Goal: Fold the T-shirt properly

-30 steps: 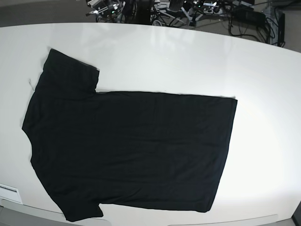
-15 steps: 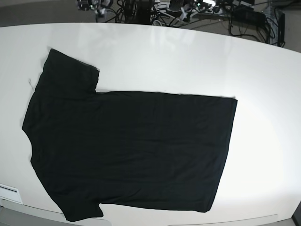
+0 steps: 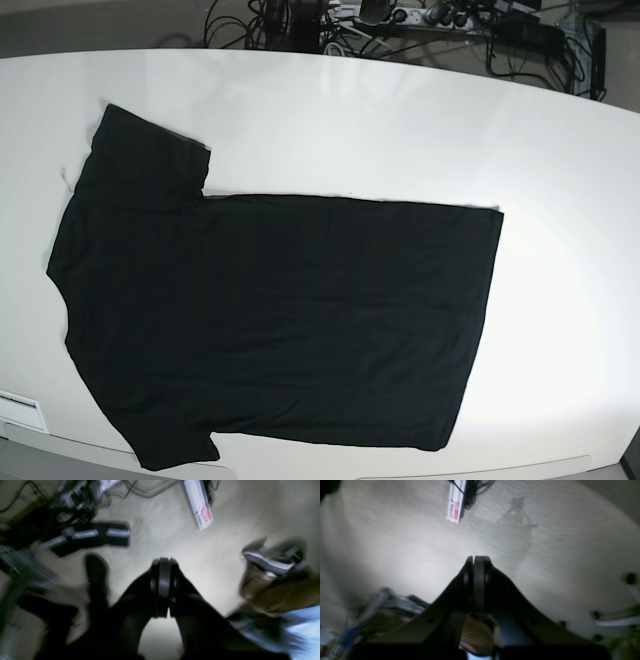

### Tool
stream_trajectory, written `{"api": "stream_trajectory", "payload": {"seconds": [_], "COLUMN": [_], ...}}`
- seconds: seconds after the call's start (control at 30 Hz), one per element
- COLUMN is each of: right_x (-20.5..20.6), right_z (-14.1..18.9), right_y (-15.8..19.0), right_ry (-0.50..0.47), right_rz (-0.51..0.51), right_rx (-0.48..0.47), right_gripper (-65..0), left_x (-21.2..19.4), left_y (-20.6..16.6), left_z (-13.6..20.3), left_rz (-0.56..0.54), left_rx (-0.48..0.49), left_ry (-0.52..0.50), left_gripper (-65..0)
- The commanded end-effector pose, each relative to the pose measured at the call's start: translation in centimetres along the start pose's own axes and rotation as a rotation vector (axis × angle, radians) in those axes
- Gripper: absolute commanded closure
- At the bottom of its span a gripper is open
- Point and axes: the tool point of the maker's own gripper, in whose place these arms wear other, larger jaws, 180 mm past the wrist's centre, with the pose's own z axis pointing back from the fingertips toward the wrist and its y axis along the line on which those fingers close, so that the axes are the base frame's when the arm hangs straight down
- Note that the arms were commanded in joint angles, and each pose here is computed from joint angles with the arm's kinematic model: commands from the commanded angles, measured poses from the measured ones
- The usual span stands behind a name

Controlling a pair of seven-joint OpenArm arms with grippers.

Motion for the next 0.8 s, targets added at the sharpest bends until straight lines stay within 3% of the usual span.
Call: {"api": "stream_trajectory", "payload": {"seconds": [0.0, 0.13, 0.27, 0.5, 0.6, 0.77], "right_x": [-0.7, -1.6, 0.1, 8.2, 9.9, 10.6], "right_z": [1.1, 5.3, 9.4, 16.6, 19.1, 20.4], "right_y": [0.9, 1.7, 2.1, 1.6, 0.4, -1.7], "right_ry": [-0.008, -0.04, -0.126, -0.394, -0.447, -0.485], "right_rz": [0.022, 0.125, 0.168, 0.164, 0.159, 0.182], "right_rx": [0.016, -0.053, -0.137, -0.272, -0.367, -0.49], "right_gripper": [0.0, 0.0, 0.0, 0.0, 0.0, 0.0], "left_x": [-0.2, -0.2, 2.9, 12.7, 15.0, 17.0], "left_y": [-0.6, -0.4, 0.6, 4.2, 6.1, 8.9], "left_z": [1.3, 6.0, 10.2, 18.6, 21.2, 23.7], "left_rz": [-0.055, -0.246, -0.35, -0.409, -0.427, -0.453], "left_rx": [-0.014, 0.035, 0.108, 0.324, 0.423, 0.534], "left_ry": [-0.009, 0.002, -0.086, -0.356, -0.423, -0.495], "left_gripper": [0.0, 0.0, 0.0, 0.0, 0.0, 0.0]}}
